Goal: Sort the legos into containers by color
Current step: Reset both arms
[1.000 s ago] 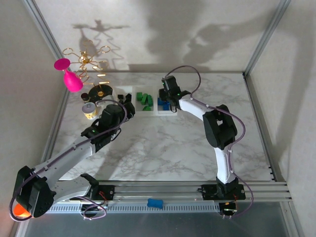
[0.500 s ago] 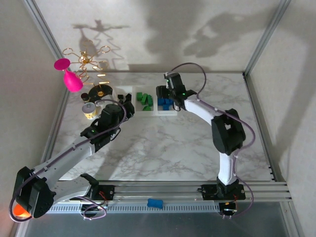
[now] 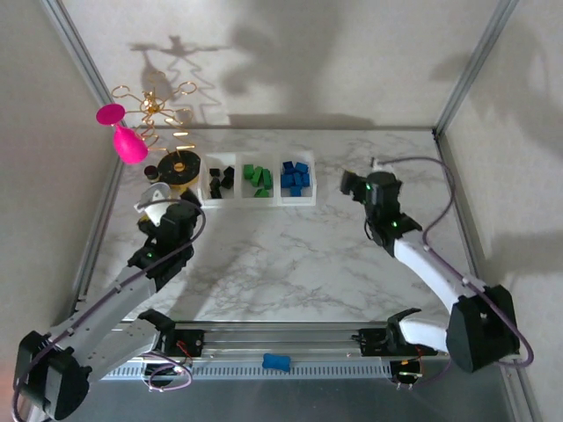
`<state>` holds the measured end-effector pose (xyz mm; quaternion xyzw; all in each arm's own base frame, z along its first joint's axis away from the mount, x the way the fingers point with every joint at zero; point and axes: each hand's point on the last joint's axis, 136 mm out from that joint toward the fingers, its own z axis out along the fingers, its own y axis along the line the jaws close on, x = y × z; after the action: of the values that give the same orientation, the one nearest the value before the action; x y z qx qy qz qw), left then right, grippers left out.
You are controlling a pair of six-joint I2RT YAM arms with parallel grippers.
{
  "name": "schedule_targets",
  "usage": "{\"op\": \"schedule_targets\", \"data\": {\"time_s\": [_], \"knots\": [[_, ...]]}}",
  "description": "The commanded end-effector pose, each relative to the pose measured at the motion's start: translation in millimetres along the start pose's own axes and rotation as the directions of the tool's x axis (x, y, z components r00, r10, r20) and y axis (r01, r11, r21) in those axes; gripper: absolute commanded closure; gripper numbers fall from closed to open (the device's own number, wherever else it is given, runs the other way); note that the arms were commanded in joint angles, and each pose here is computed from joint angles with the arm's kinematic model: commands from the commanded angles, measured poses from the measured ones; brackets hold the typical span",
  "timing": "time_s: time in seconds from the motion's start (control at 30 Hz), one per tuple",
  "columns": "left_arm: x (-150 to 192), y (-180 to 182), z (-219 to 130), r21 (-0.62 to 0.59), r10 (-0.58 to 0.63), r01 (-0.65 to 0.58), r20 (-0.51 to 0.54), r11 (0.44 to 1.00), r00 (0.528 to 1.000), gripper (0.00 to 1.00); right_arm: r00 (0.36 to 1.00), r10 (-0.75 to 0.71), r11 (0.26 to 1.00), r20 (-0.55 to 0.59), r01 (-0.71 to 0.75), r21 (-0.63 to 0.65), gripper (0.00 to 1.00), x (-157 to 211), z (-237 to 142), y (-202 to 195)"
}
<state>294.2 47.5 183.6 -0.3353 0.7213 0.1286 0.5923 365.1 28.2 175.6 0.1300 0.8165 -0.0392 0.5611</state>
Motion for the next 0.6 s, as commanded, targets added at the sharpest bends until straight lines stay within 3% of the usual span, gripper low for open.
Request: {"op": "schedule_targets", "data": {"time_s": [0.0,0.13,0.37,0.57], "knots": [[-14.6,20.6,20.3,-0.039,-0.028,0.033,0.131,0.999,0.991,0.00,0.989,0.062,0.986,0.135,-0.082,0.147,0.01,1.2,6.4,-47.5],[-1.2,17.8,37.2,0.048,-0.002,-0.006,0.160,0.999,0.987,0.00,0.989,0.020,0.984,0.144,-0.044,0.171,0.01,14.4,25.0,-65.1],[18.3,-18.6,46.0,0.260,-0.006,-0.045,0.192,0.964,0.981,0.00,0.968,-0.034,0.998,0.250,0.045,-0.036,0.01,12.4,34.4,-48.6],[51.8,-52.7,55.0,0.400,0.123,-0.166,0.130,0.901,0.984,0.00,0.956,-0.045,0.981,0.290,0.098,-0.170,0.01,35.9,21.0,-37.5]]}}
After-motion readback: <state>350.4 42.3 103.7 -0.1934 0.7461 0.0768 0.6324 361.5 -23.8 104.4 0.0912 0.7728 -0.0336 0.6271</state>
